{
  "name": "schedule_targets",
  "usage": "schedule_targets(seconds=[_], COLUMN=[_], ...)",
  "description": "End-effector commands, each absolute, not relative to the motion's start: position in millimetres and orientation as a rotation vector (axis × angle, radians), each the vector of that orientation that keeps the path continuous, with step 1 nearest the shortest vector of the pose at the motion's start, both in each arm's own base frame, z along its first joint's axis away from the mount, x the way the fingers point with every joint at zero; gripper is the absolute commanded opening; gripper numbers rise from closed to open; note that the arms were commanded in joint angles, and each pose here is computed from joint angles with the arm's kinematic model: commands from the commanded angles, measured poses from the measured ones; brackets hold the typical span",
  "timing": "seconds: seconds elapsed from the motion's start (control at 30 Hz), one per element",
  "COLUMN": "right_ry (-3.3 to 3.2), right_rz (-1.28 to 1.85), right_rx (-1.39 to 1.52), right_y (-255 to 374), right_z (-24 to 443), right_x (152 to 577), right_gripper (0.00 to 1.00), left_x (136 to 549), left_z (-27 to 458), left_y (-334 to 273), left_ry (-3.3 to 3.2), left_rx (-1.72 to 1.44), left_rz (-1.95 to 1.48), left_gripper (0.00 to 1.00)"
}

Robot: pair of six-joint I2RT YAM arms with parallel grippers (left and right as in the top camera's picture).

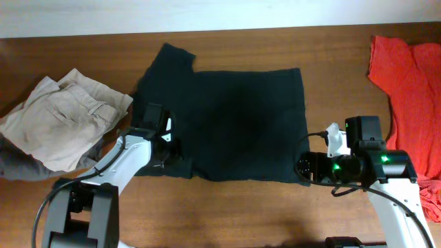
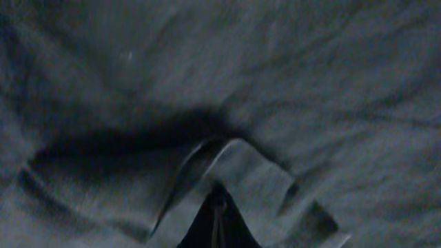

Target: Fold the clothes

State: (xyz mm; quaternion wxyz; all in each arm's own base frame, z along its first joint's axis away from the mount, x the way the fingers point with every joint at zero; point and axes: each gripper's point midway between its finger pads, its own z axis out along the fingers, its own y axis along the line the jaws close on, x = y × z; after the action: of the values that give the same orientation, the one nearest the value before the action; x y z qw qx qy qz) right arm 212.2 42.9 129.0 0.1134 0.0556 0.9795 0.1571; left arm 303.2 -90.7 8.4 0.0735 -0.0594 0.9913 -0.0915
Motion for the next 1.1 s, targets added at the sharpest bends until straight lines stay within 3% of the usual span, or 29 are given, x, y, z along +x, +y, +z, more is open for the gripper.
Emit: schedule_targets(seconds=[0.0, 0.43, 0.63, 0.73, 0.8, 0.9, 0.97, 1.0, 1.07], right_ry=[2.871, 2.872, 2.963, 3.062, 3.141, 3.22, 3.254, 3.265, 3.268], right_rz=[0.449, 0.451, 0.399, 0.396, 0.389, 0.391, 0.386, 0.385, 0.377], right_rx=[0.16, 0.18, 0.438, 0.503, 0.559, 0.621, 0.635, 0.639, 0.631], right_y=[42.7, 42.5, 33.8, 34.0, 34.1, 35.5, 35.5, 35.5, 34.6], right_z=[131.4, 131.4, 111.8, 92.9, 76.6, 60.1, 52.1, 49.2, 45.8], right_x=[213.5, 213.4, 213.3, 210.3, 208.3, 205.1, 204.2, 204.1, 206.2], right_gripper=[0.95, 0.96, 0.95, 0.89, 0.78, 0.76, 0.77, 0.77, 0.77], left_x=[313.6, 286.7, 279.3, 275.1, 272.8, 270.9, 270.2, 269.5, 267.9], left_z=[28.2, 25.7, 21.6, 16.5, 12.4, 9.1, 8.9, 8.9, 8.9], left_y=[-79.5, -27.4, -20.4, -19.5, -19.3, -20.9, -21.0, -20.9, -21.8], left_ry=[2.937, 3.014, 3.03, 3.047, 3.063, 3.08, 3.084, 3.086, 3.094], left_rx=[-0.2, -0.482, -0.489, -0.494, -0.496, -0.497, -0.498, -0.498, -0.498], left_rz=[-0.23, -0.011, 0.05, 0.057, 0.064, 0.056, 0.054, 0.055, 0.049], left_gripper=[0.06, 0.11, 0.12, 0.13, 0.15, 0.26, 0.52, 0.59, 0.64])
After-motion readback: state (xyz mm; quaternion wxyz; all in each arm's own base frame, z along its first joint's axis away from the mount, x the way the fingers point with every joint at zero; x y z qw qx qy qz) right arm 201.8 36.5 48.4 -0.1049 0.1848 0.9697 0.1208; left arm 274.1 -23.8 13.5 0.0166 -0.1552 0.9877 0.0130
